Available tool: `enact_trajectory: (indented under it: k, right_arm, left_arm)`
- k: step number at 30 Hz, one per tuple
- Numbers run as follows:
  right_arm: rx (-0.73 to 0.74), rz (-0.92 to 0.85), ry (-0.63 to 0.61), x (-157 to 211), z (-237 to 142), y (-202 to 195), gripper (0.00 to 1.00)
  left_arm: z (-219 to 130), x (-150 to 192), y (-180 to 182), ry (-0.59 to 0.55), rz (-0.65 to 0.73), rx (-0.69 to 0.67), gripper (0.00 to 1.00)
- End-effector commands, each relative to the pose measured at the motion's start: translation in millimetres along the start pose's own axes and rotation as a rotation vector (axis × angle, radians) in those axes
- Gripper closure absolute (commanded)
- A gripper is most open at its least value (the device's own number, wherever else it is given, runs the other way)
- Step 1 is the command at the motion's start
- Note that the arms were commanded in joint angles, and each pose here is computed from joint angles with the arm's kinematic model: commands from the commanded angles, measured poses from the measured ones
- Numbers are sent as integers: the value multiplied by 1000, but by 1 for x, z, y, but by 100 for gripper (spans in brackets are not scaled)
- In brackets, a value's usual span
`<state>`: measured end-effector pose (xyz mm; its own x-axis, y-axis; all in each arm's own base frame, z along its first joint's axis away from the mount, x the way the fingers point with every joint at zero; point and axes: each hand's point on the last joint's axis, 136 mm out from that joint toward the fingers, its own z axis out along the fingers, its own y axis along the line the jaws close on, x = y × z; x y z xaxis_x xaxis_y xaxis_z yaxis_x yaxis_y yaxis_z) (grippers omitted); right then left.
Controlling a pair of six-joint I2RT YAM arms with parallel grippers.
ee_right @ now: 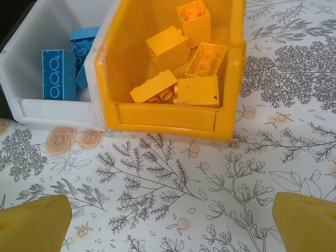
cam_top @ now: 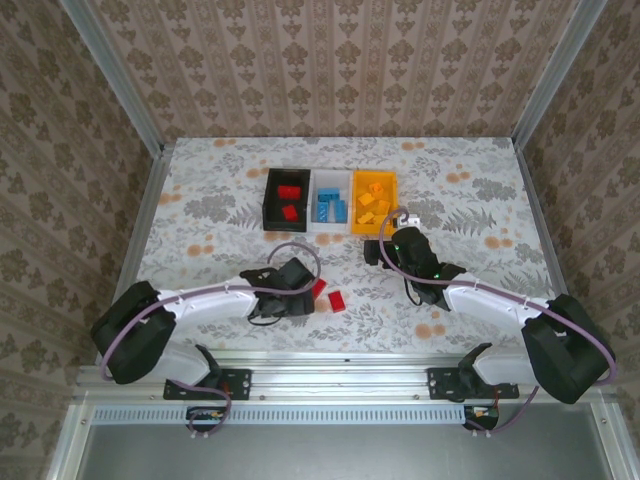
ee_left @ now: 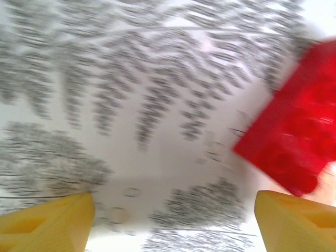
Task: Sort the legos into containers by color
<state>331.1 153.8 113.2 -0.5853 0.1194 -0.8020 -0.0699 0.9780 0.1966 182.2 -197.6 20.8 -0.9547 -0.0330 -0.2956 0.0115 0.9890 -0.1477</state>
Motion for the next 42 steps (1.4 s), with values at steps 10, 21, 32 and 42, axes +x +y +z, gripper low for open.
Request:
enact_trajectory:
  k: [10,21,32,42]
  right_arm:
    - [-23,14,13,3,4,7,0]
    - [-20,17,15,3,5,6,0]
    - [-19,15,18,4,5,6,0]
    - [-16,9,15,3,4,6,0]
  left_arm:
    - [-20,-26,-29,-33,314,29,12]
    - [9,-17,-38,76,420,14,19]
    - [20,-34,-46,44,464,8,43]
    - [34,-43,-46,50,537,-13,44]
